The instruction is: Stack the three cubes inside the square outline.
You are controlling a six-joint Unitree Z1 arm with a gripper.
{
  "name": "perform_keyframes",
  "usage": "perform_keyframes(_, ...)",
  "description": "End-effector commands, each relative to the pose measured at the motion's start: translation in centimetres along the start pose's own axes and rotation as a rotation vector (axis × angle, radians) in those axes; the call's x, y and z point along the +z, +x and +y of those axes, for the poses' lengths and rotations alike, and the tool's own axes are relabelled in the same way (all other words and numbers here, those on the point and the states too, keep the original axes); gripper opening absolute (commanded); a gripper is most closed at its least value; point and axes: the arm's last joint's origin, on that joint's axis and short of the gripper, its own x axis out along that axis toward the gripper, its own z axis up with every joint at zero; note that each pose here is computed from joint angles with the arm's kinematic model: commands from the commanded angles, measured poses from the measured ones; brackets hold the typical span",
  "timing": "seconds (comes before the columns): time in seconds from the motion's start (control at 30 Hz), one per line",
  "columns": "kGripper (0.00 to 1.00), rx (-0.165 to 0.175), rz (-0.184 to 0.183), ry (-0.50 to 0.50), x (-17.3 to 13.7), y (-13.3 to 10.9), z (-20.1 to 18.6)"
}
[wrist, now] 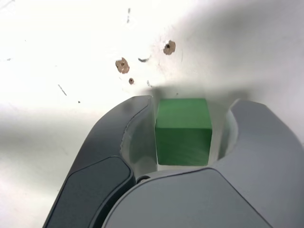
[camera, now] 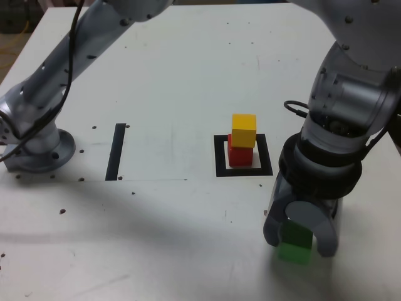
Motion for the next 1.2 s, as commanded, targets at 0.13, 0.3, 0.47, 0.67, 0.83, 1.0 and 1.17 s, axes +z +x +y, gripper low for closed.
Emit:
perform_keyframes(0.13, 0.00, -0.006, 0.028, 0.000, -0.1, 0.7, 0.0)
perform_keyframes(0.3, 0.00, -0.022, 0.025, 0.011, -0.1, 0.6, 0.0)
perform_keyframes(0.47, 0.00, -0.030, 0.020, 0.020, -0.5, 0.0, 0.1)
perform_keyframes(0.67, 0.00, -0.027, -0.035, 0.017, -2.6, -3.5, 0.7)
perform_keyframes(0.83, 0.00, -0.025, -0.100, 0.005, -5.8, -8.0, 2.2)
perform_keyframes(1.0, 0.00, -0.028, -0.113, -0.029, -8.2, -10.1, 4.1)
perform_keyframes(1.17, 0.00, -0.023, -0.124, -0.067, -9.0, -11.0, 6.3)
